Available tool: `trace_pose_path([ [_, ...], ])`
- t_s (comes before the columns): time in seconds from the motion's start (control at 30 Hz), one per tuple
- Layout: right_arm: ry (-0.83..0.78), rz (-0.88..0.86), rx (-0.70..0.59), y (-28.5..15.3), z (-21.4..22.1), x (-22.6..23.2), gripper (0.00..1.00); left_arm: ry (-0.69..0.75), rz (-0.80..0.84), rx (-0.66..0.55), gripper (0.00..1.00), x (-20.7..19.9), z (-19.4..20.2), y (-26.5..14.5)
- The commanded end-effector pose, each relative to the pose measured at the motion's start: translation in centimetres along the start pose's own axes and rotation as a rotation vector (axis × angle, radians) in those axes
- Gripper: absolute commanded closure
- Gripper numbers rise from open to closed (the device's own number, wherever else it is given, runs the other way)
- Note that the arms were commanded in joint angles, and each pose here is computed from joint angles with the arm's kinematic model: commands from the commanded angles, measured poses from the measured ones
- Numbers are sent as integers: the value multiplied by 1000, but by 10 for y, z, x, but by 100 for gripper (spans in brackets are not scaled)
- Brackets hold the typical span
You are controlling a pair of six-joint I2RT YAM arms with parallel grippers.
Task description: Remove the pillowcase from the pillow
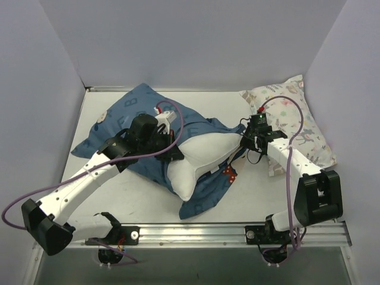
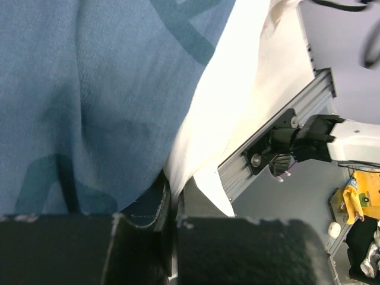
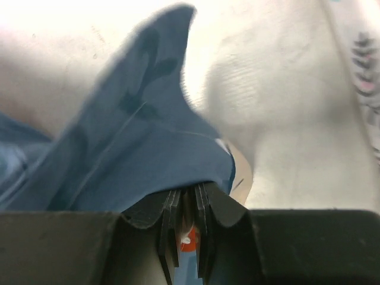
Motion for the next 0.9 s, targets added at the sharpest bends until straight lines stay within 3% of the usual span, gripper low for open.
trace_pose_path([
  [0.0, 48, -60, -20, 21, -10, -3, 87, 54, 189, -106, 100, -41, -14, -52],
  [0.1, 82, -216, -36, 34, -30, 14, 86, 80, 279, -148, 100, -56, -17, -73],
  [0.2, 125, -584, -43, 36, -45, 51, 76, 91, 372, -234, 100, -69, -23, -86],
  [0.23, 116, -705, -101, 33, -57, 64, 73, 81, 384, -257, 100, -71, -25, -87],
  [0.27, 98, -847, -58, 28, -55, 78, 71, 59, 411, -303, 100, -75, -31, -88],
  [0.4, 115, -989, -58, 14, -61, 90, 55, -5, 499, -423, 100, -87, -46, -85],
  [0.47, 158, -1066, -72, 5, -69, 93, 52, -38, 558, -477, 100, -94, -55, -83],
  [0.57, 201, -1040, -79, -5, -68, 85, 41, -102, 538, -518, 100, -92, -63, -68],
  [0.7, 273, -786, -37, -10, -59, 58, 33, -147, 506, -635, 100, -91, -79, -65],
  [0.87, 279, -498, -125, -42, -61, 28, 25, -184, 405, -729, 100, -93, -97, -65],
])
Point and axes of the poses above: each gripper's point midway between its finger pads, its own y axis out along the fingers, its own x axis along the line the jaws close on, z = x × y, the point moved 9 cm from there along -y, back along the fingers, and after that the axes turned 12 degrees about -y, right-handed, at the moved point
